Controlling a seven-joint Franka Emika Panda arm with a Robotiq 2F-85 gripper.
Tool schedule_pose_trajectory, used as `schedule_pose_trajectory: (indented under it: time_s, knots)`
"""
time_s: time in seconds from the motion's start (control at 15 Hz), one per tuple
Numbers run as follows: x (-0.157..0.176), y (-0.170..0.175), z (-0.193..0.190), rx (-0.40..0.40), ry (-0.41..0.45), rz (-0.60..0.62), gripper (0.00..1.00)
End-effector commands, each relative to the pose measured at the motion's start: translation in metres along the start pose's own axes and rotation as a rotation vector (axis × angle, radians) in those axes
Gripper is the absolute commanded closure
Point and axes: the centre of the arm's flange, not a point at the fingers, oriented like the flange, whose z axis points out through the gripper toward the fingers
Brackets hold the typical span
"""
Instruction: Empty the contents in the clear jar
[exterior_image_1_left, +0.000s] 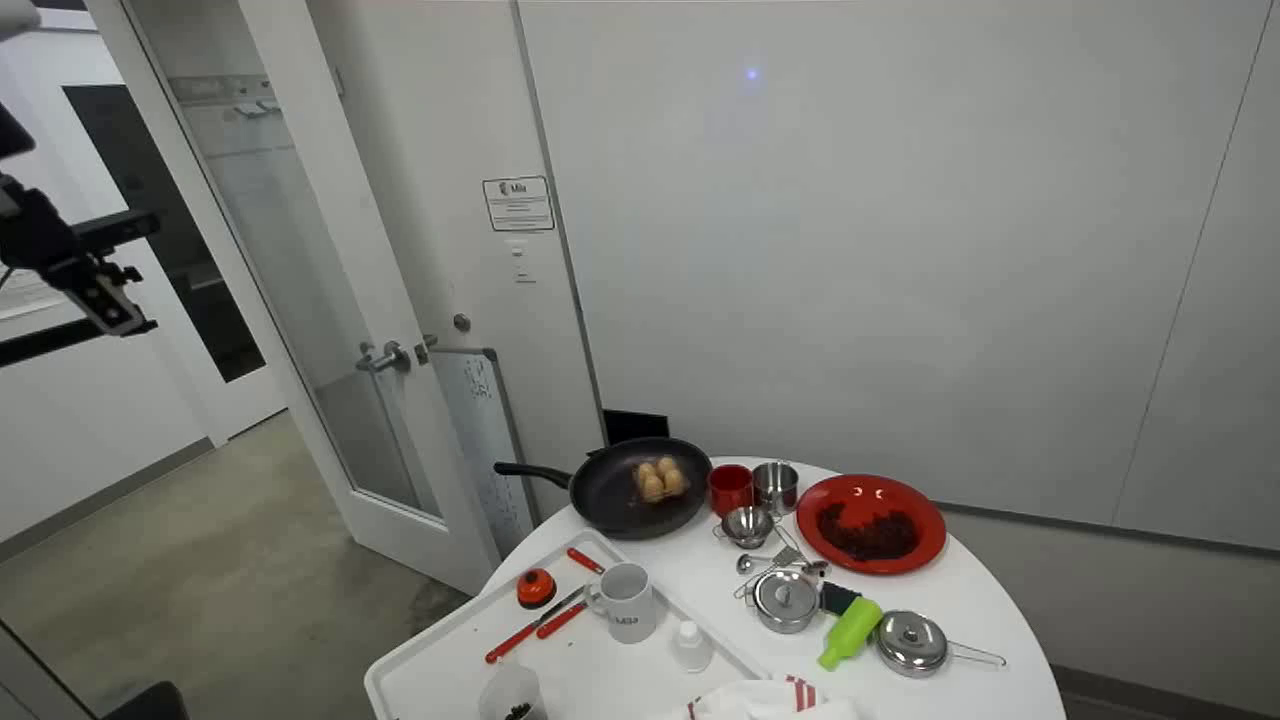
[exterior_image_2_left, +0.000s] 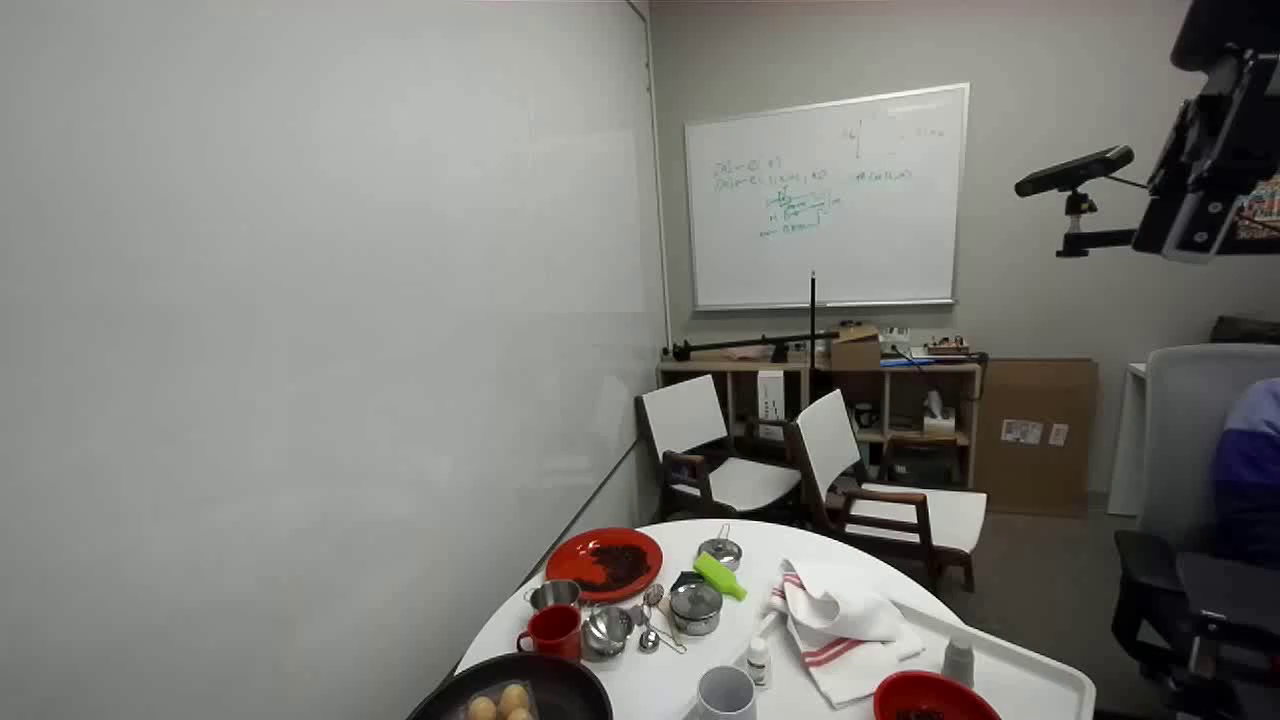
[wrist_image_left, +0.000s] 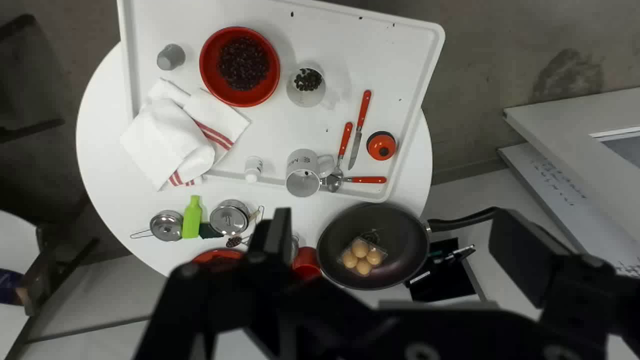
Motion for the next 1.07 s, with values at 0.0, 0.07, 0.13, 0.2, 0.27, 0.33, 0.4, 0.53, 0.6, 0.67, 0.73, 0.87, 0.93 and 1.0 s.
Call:
schedule_pose_trajectory:
  time_s: [0.0, 0.07, 0.13, 0.2, 0.27, 0.33, 0.4, 0.53, 0.6, 0.67, 0.73, 0.87, 0.93, 1.0]
  knots:
    - [0.000, 0.000, 0.000, 0.000, 0.000, 0.000, 0.00]
    - [0.000, 0.000, 0.000, 0.000, 0.000, 0.000, 0.00]
    - [0.000, 0.000, 0.000, 0.000, 0.000, 0.000, 0.00]
    - [0.000, 0.000, 0.000, 0.000, 0.000, 0.000, 0.00]
    - [0.000, 0.000, 0.000, 0.000, 0.000, 0.000, 0.00]
    - [0.000, 0.000, 0.000, 0.000, 0.000, 0.000, 0.00]
    - [0.000, 0.000, 0.000, 0.000, 0.000, 0.000, 0.00]
    - [0.004, -0.006, 0.010, -0.013, 0.004, -0.016, 0.00]
    - [0.006, -0.009, 0.016, -0.010, 0.007, -0.030, 0.00]
    - [0.007, -0.015, 0.027, 0.022, 0.000, -0.071, 0.00]
    - [0.008, -0.022, 0.041, 0.048, -0.023, -0.111, 0.00]
    - [0.004, -0.037, 0.068, 0.079, -0.068, -0.193, 0.00]
    - [0.001, -0.046, 0.083, 0.084, -0.093, -0.236, 0.00]
    - [-0.001, -0.053, 0.100, 0.078, -0.125, -0.273, 0.00]
